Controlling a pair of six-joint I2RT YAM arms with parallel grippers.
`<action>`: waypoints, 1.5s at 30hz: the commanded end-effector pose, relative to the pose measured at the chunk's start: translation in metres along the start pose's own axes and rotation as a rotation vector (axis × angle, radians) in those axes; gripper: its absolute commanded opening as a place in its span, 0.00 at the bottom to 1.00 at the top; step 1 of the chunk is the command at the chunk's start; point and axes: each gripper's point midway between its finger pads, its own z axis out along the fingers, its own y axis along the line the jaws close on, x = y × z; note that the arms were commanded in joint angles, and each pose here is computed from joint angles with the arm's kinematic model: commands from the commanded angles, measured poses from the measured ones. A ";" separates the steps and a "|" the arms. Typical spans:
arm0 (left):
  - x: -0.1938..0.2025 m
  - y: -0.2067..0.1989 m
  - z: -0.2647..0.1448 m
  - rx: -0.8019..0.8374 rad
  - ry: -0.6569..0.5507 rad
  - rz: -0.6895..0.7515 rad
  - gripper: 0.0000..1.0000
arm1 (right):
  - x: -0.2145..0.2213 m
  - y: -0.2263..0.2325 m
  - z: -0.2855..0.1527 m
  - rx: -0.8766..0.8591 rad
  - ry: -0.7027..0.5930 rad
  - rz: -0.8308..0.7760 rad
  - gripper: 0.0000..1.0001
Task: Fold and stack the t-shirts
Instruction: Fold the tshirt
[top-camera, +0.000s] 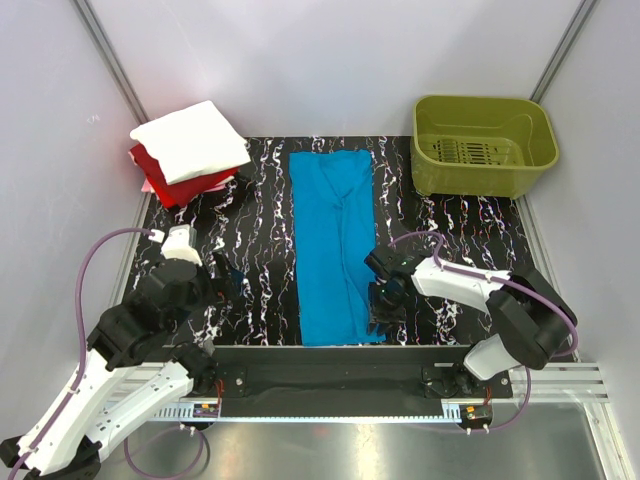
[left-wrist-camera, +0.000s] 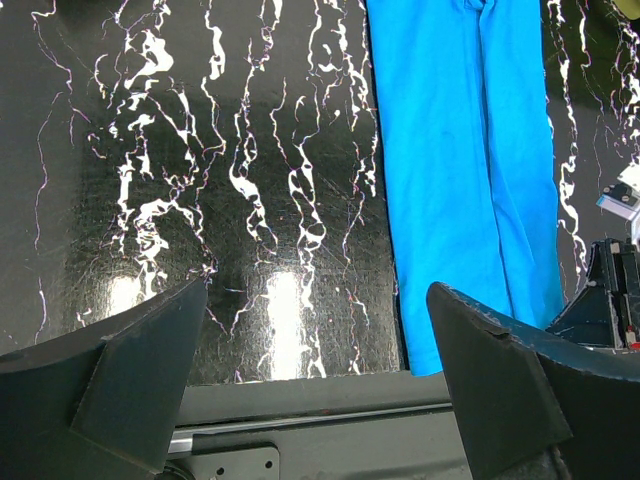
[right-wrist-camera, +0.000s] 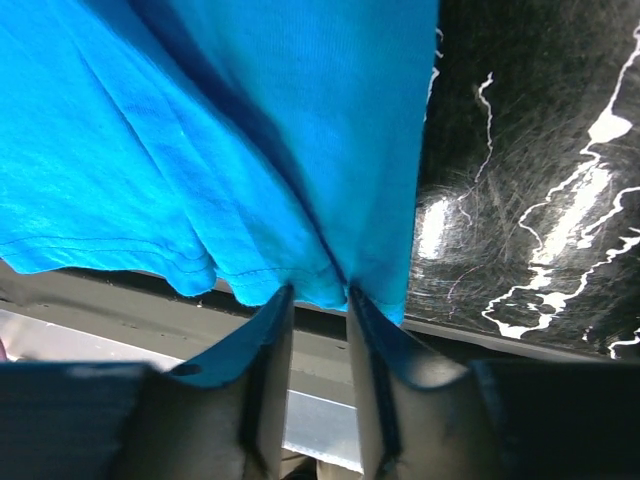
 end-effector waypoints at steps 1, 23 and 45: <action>-0.010 -0.003 0.001 0.009 -0.051 -0.020 0.99 | 0.000 0.011 -0.007 -0.052 -0.003 0.001 0.33; 0.007 -0.008 0.013 -0.015 0.062 0.005 0.99 | 0.015 0.069 -0.021 -0.026 -0.036 -0.198 0.70; 0.166 -0.078 0.067 0.220 0.535 -0.172 0.89 | -0.005 -0.025 -0.019 0.033 -0.160 0.067 0.61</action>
